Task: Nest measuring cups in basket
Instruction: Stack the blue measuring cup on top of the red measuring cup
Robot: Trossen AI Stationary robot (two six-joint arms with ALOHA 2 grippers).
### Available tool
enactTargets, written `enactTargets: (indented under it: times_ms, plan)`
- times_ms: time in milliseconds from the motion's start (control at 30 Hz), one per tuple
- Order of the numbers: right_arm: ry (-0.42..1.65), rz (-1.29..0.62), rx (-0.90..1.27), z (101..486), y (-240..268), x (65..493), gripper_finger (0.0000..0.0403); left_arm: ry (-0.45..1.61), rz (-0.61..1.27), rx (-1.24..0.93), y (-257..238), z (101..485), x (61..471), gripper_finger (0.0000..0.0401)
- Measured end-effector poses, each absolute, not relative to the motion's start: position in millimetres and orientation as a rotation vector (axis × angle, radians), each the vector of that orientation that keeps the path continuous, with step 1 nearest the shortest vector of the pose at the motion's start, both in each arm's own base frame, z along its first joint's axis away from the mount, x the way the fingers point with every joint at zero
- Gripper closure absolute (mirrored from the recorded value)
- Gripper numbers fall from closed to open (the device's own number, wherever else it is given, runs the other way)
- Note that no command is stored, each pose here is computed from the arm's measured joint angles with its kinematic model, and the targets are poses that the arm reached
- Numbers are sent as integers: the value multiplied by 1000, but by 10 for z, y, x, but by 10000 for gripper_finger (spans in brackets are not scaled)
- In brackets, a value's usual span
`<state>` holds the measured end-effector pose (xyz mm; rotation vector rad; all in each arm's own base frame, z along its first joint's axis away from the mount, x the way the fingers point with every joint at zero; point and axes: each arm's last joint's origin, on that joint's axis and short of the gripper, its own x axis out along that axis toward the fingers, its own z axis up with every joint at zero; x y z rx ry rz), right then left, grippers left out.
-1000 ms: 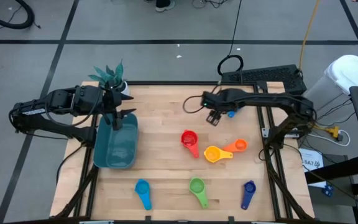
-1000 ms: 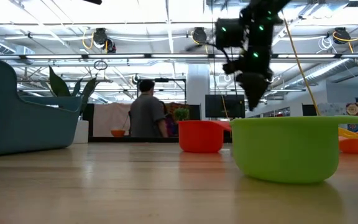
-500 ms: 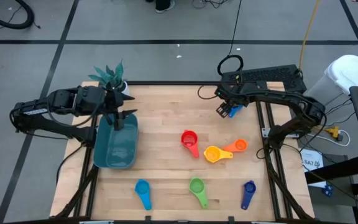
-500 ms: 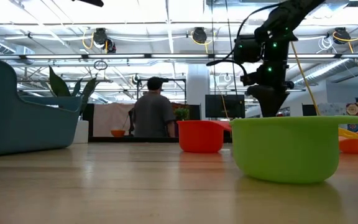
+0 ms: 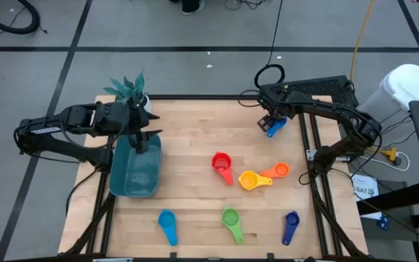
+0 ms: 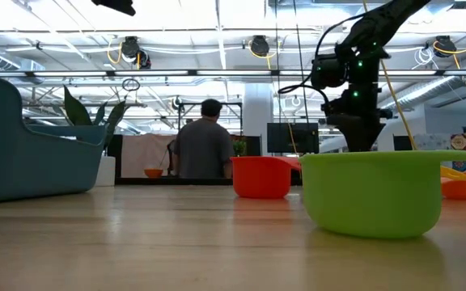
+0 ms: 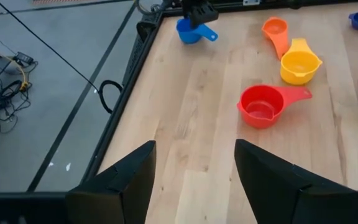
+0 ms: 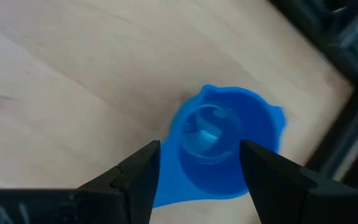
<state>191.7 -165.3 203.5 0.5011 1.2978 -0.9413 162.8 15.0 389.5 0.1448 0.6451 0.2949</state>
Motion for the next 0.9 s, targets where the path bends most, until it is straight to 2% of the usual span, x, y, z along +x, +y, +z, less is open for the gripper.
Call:
enactTargets:
  times_ms: [300, 633, 767, 900]
  plan:
    - [1244, -931, 584, 1852, -1629, 1892, 191, 655, 295, 144, 151, 3884, 1635, 151]
    - [1224, -937, 582, 1663, -1625, 1817, 192, 655, 296, 143, 151, 3885, 1635, 135]
    - [1222, -934, 579, 1659, -1626, 1818, 207, 655, 295, 142, 151, 3885, 1635, 141]
    - [1224, -930, 577, 1658, -1624, 1818, 240, 655, 296, 142, 151, 3885, 1635, 154]
